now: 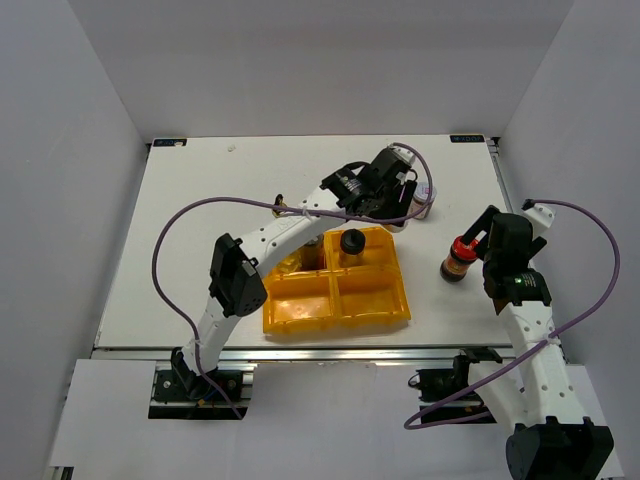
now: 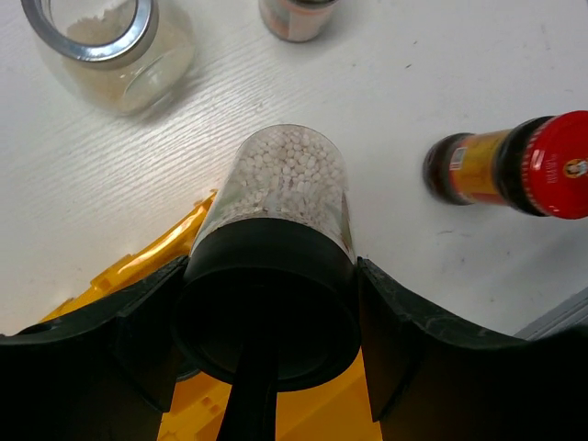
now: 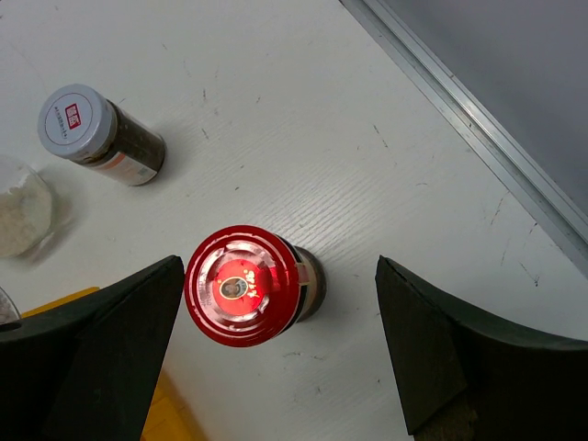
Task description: Organize the condiment bottles
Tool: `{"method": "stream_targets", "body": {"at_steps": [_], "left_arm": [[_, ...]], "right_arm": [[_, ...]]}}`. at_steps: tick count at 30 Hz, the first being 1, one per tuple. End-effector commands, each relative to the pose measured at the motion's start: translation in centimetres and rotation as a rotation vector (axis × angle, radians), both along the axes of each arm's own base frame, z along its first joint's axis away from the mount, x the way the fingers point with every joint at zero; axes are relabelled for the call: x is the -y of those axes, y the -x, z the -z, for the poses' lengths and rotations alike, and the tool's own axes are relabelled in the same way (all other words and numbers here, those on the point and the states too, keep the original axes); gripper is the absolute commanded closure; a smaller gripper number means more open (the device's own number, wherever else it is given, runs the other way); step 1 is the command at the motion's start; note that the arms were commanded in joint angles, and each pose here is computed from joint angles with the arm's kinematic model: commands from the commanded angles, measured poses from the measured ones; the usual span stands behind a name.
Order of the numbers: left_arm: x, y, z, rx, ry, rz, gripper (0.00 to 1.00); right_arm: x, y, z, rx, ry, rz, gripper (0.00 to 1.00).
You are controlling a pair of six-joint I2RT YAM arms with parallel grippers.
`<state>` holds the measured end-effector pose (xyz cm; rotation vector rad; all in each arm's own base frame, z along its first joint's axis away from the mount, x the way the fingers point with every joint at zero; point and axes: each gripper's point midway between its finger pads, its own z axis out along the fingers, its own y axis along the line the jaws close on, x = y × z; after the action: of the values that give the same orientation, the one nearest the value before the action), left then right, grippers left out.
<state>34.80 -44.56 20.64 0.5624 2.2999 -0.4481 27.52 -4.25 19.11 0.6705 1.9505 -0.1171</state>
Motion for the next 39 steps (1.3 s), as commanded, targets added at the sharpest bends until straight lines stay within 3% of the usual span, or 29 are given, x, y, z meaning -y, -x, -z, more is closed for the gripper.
{"method": "stream_targets", "body": {"at_steps": [1,9,27,28,29,30,39], "left_arm": [[-0.7,-0.8,-0.9,0.026,-0.001,-0.03,1.0],[-3.6,0.0,2.3,-0.019,-0.13,-0.089,1.0],[-4.3,1.8,5.4,-0.11,-0.231,-0.048,1.0],[-4.2,1.8,5.7,-0.115,-0.233,-0.048,0.97],[-4.0,1.8,6.3,-0.119,-0.237,-0.046,0.87],[-4.0,1.8,6.5,-0.123,-0.24,-0.045,0.87],[-3.9,1.4,8.6,-0.136,-0.272,-0.062,0.49]], "right_arm": [[0.2,-0.3,-0.4,0.028,-0.004,0.008,0.11],[-0.1,-0.6,0.1,0.014,-0.013,-0.012,0.11],[-0.7,-1.1,0.9,-0.009,-0.037,-0.042,0.11],[-0.7,-1.1,0.8,-0.008,-0.038,-0.044,0.11],[-0.8,-1.1,0.9,-0.009,-0.04,-0.047,0.11],[-0.8,-1.1,0.9,-0.008,-0.039,-0.048,0.11],[-0.9,-1.0,0.8,-0.01,-0.039,-0.057,0.11]]}}
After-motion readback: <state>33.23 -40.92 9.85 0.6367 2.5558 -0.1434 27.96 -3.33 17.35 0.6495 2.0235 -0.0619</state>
